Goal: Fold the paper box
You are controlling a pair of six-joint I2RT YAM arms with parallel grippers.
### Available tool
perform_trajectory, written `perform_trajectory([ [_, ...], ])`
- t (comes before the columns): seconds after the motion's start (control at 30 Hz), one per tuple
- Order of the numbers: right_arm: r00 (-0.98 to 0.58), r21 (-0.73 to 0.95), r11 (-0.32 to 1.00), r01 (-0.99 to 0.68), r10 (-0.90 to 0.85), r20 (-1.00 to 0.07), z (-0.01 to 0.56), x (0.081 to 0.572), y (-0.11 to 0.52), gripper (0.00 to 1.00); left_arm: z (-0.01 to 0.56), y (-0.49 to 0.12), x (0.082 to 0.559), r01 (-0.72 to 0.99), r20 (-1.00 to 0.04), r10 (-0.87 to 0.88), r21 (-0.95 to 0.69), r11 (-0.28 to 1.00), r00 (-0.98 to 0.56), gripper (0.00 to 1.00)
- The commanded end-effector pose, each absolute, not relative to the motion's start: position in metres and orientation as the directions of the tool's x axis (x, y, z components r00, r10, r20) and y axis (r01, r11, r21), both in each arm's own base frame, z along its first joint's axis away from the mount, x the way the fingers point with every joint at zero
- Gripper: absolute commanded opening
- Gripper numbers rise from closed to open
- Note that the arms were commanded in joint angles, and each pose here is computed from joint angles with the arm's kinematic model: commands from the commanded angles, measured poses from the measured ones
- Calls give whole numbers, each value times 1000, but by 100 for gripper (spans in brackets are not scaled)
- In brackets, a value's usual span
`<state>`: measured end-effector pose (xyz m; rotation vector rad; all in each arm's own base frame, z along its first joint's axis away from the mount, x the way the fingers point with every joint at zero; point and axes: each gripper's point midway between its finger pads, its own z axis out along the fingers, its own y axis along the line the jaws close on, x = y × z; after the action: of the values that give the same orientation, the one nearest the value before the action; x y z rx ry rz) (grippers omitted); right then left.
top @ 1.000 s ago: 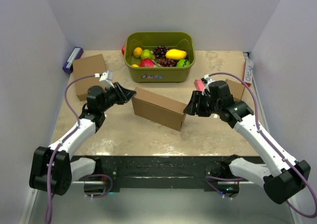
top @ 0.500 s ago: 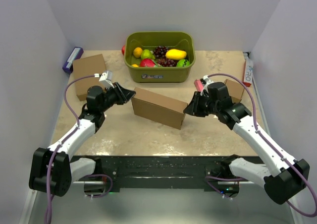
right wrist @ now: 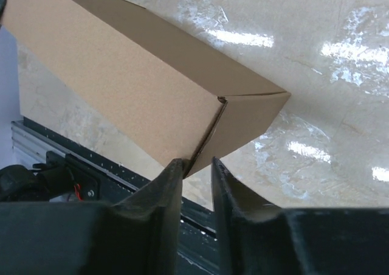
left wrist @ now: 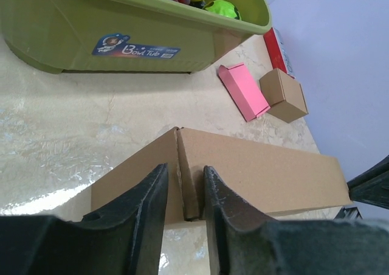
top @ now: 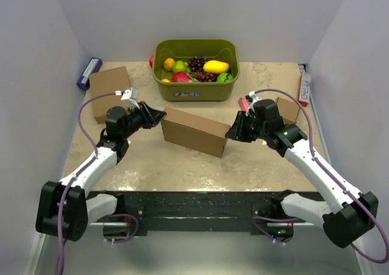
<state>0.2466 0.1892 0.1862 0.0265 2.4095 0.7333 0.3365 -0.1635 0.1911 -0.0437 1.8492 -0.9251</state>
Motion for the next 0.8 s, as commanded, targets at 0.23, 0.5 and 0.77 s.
perform_trajectory([
  [0.23, -731, 324, 933, -155, 112, -673, 233, 279, 163, 85, 231, -160, 348, 402, -822, -356, -538, 741, -444, 74],
  [0.5, -601, 312, 841, -442, -19, -799, 255, 313, 207, 88, 260, -146, 338, 372, -848, -360, -502, 780, -389, 82],
  [0.77, -597, 402, 703, -587, -40, -801, 229, 313, 247, 86, 225, -138, 283, 330, -807, -353, -534, 779, -474, 76],
])
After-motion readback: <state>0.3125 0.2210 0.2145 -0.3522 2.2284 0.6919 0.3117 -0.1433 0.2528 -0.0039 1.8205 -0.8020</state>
